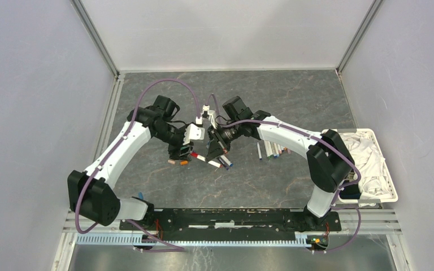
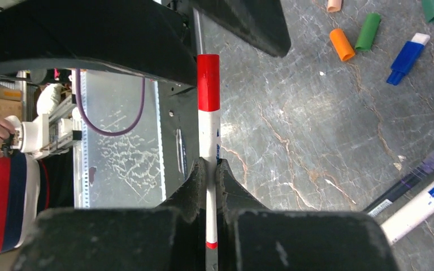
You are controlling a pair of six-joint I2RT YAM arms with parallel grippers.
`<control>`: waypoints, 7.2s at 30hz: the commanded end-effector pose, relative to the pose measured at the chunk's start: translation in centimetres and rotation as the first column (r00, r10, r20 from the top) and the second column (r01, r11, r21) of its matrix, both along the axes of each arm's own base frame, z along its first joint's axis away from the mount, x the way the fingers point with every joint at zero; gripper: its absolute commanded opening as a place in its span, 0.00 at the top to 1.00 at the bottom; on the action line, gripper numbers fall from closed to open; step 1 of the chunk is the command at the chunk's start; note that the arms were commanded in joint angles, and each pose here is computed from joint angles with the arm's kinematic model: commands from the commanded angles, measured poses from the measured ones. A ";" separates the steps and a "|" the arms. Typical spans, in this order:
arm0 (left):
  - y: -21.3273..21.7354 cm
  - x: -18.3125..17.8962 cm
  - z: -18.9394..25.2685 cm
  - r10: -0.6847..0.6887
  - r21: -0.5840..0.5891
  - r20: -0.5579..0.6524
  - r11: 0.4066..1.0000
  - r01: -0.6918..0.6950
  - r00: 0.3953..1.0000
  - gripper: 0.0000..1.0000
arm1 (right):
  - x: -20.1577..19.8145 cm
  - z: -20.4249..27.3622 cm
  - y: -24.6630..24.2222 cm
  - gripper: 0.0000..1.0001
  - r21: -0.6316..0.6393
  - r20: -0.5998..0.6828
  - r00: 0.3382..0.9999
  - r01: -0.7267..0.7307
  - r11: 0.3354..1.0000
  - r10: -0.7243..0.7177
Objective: Open the pen caps
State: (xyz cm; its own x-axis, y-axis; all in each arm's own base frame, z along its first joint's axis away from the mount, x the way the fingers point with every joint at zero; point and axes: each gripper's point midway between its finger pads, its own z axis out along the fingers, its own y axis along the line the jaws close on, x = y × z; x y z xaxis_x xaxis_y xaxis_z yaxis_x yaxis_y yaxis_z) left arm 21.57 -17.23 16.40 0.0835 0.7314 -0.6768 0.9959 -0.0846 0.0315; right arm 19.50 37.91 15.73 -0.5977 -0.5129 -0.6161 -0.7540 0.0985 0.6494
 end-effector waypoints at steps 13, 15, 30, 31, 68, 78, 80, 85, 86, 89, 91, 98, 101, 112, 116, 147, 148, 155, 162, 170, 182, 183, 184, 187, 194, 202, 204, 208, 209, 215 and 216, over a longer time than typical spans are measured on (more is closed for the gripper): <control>-1.1 -0.8 0.0 -0.086 0.004 0.079 0.996 0.086 0.993 0.98 | 0.4 0.9 1.4 0.78 0.061 -0.047 0.999 0.021 0.998 -0.019; -1.3 -0.8 0.2 -0.083 -0.004 0.079 0.996 0.084 0.993 0.98 | 0.3 0.7 1.8 0.64 0.080 -0.077 0.996 0.043 0.996 -0.037; -1.2 0.6 0.7 -0.055 0.016 0.111 0.998 0.053 0.992 0.98 | -0.3 0.7 2.3 1.00 0.122 -0.146 0.988 0.070 0.990 -0.052; -0.8 0.9 0.7 -0.053 0.025 0.119 0.998 0.050 0.991 0.98 | -0.1 0.5 1.9 1.00 0.114 -0.139 0.988 0.082 0.990 -0.066; 9.2 7.8 -12.8 0.343 0.259 0.126 0.894 -0.365 0.931 0.81 | 13.5 -9.2 -20.3 1.00 -0.317 0.603 0.472 0.881 0.350 -0.643; 8.6 7.1 -12.6 0.347 0.244 0.087 0.902 -0.357 0.934 0.49 | 13.4 -10.7 -21.7 1.00 -0.333 0.648 0.452 0.892 0.305 -0.614; 8.2 7.1 -11.9 0.352 0.228 0.073 0.905 -0.359 0.933 0.49 | 13.3 -11.1 -22.0 0.97 -0.338 0.653 0.450 0.893 0.297 -0.610; 7.0 7.0 -8.7 0.355 0.172 0.035 0.919 -0.356 0.934 0.48 | 13.2 -11.6 -22.2 0.86 -0.340 0.658 0.448 0.894 0.293 -0.606; 6.7 7.0 -7.9 0.356 0.158 0.025 0.921 -0.355 0.934 0.48 | 13.1 -11.7 -22.2 0.84 -0.343 0.657 0.449 0.893 0.291 -0.605; 6.2 7.0 -5.9 0.360 0.134 0.004 0.924 -0.358 0.933 0.47 | 13.1 -11.8 -22.2 0.78 -0.344 0.654 0.453 0.891 0.296 -0.606; 5.9 7.0 -4.7 0.359 0.118 -0.004 0.927 -0.356 0.933 0.47 | 12.9 -11.9 -22.3 0.78 -0.346 0.655 0.455 0.891 0.295 -0.603; 5.5 7.0 -2.5 0.358 0.087 0.008 0.930 -0.358 0.934 0.46 | 12.5 -12.1 -22.6 0.76 -0.352 0.659 0.459 0.888 0.294 -0.596; 5.6 6.8 -2.4 0.359 0.089 0.003 0.929 -0.358 0.933 0.46 | 12.4 -12.2 -22.8 0.71 -0.355 0.660 0.460 0.888 0.292 -0.594; 5.5 6.6 -1.6 0.363 0.077 0.009 0.929 -0.363 0.932 0.46 | 12.9 -9.5 -22.9 0.71 -0.282 0.674 0.396 0.918 0.278 -0.624; 5.3 7.0 -0.8 0.384 0.057 0.003 0.922 -0.384 0.923 0.46 | 13.1 -7.4 -22.0 0.72 -0.226 0.660 0.375 0.926 0.303 -0.651; 7.2 8.6 3.6 0.520 0.042 0.055 0.852 -0.522 0.852 0.00 | 8.8 -9.3 -6.2 0.55 -0.265 0.595 0.671 0.684 0.680 -0.443; 7.2 8.5 3.6 0.521 0.041 0.055 0.851 -0.523 0.852 0.00 | 9.0 -8.9 -6.1 0.54 -0.252 0.596 0.665 0.687 0.681 -0.450; 7.2 8.6 3.6 0.527 0.043 0.052 0.848 -0.529 0.848 0.00 | 8.7 -9.4 -4.3 0.54 -0.264 0.566 0.703 0.650 0.712 -0.431; 7.1 8.1 3.6 0.520 0.046 0.044 0.852 -0.522 0.853 0.00 | 8.6 -12.0 -4.1 0.56 -0.326 0.555 0.733 0.627 0.708 -0.394; 7.0 7.8 3.1 0.509 0.051 0.023 0.859 -0.510 0.860 0.00 | 8.9 -13.9 -5.3 0.63 -0.377 0.582 0.726 0.640 0.670 -0.366; 3.8 2.9 1.8 0.211 -0.091 -0.039 0.973 -0.214 0.977 0.00 | 8.4 -7.0 -3.2 1.00 -0.219 0.417 0.818 0.513 0.830 -0.396; 3.5 2.7 1.9 0.189 -0.103 -0.039 0.976 -0.192 0.981 0.00 | 7.7 -6.1 -2.7 1.00 -0.197 0.376 0.847 0.470 0.860 -0.377; 3.3 2.6 2.1 0.164 -0.113 -0.032 0.980 -0.167 0.986 0.00 | 6.9 -5.2 -2.2 1.00 -0.172 0.332 0.874 0.425 0.888 -0.354; 2.5 2.1 2.1 0.105 -0.120 -0.025 0.987 -0.108 0.994 0.00 | 4.3 -3.0 -1.0 1.00 -0.104 0.222 0.936 0.300 0.948 -0.272; 0.9 0.7 1.3 -0.003 -0.091 0.006 0.996 0.004 1.000 0.00 | -0.1 0.3 0.5 1.00 0.030 0.034 0.996 0.086 0.996 -0.087; 0.3 -2.1 -0.7 -0.110 0.003 -0.017 0.994 0.110 0.994 0.27 | -1.5 1.4 1.0 1.00 0.087 -0.038 0.999 0.002 0.996 0.001; 0.5 -2.3 -1.1 -0.124 0.026 -0.013 0.992 0.124 0.992 0.41 | -1.7 1.3 1.0 1.00 0.090 -0.046 0.999 -0.008 0.996 0.012; 0.7 -2.4 -1.4 -0.136 0.052 -0.003 0.989 0.136 0.991 0.60 | -2.0 0.8 0.7 1.00 0.076 -0.051 0.998 -0.022 0.997 0.025; 0.7 -2.4 -1.4 -0.141 0.058 0.002 0.988 0.140 0.990 0.63 | -2.0 0.7 0.7 1.00 0.075 -0.054 0.998 -0.022 0.997 0.026; 0.0 -2.8 -1.2 -0.159 0.068 0.018 0.985 0.157 0.987 0.97 | -1.8 0.6 1.4 0.77 0.085 -0.078 0.997 -0.010 0.996 0.017; -0.2 -2.8 -1.0 -0.162 0.063 0.024 0.985 0.160 0.987 0.98 | -1.7 0.6 1.8 0.71 0.090 -0.093 0.996 -0.002 0.996 0.010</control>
State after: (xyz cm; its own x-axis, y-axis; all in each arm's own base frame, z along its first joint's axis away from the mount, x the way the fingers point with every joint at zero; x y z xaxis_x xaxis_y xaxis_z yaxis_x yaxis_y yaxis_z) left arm 18.34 -16.54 14.20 0.1460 0.7782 -0.6108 0.9764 -0.2128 -0.0377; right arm 17.13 37.90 14.95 -0.6507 -0.4980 -0.5732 -0.6910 0.0754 0.7189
